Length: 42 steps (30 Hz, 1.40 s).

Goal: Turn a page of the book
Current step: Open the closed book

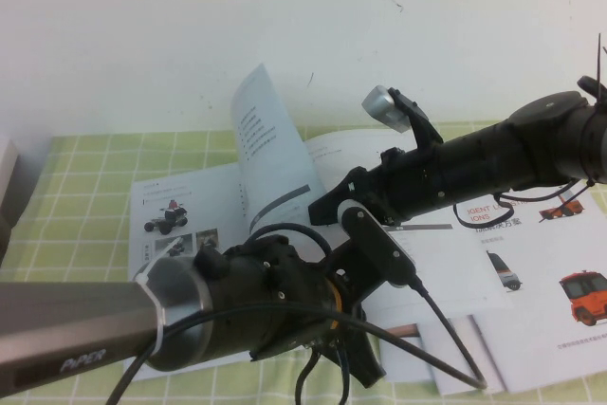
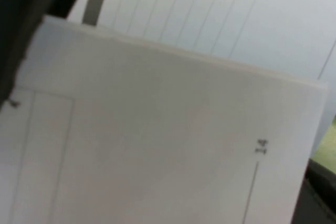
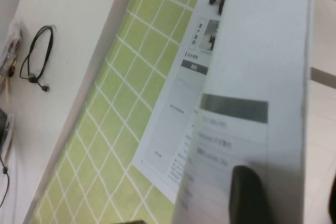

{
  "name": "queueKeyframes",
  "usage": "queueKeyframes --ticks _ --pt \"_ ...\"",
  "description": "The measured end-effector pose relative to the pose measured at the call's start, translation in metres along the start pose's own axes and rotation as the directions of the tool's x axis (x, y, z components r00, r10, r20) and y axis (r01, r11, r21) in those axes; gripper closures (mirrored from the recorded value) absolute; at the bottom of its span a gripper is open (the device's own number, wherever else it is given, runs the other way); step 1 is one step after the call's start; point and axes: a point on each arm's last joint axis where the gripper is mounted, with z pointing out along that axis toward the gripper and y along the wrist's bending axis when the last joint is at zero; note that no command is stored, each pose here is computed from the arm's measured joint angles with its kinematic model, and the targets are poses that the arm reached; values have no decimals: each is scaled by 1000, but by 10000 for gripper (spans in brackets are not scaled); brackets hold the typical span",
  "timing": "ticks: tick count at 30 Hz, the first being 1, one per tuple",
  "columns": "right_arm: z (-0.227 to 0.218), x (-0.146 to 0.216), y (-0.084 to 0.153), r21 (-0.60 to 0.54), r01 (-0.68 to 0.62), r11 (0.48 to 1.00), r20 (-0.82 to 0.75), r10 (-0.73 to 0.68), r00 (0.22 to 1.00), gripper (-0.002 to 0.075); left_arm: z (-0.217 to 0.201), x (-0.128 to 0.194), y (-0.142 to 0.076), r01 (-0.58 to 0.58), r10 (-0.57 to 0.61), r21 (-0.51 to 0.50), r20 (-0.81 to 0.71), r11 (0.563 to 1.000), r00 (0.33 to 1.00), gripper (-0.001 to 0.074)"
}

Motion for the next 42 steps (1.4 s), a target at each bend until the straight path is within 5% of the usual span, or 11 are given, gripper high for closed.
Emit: queueKeyframes --ticks 7,19,34,42 --pt "0 -2 5 -51 1 999 24 0 1000 246 -1 4 11 12 -17 -118 -42 993 999 737" --pt "0 -4 9 -97 -4 995 41 8 999 231 -4 13 23 79 -113 -257 -119 963 987 737" --pt "-22 -11 1 -194 -42 980 87 60 994 341 -23 15 36 270 -322 -406 -63 873 945 737" --pt "-36 -13 -7 -212 -28 977 98 49 994 500 -63 1 46 388 -378 -411 108 825 919 737"
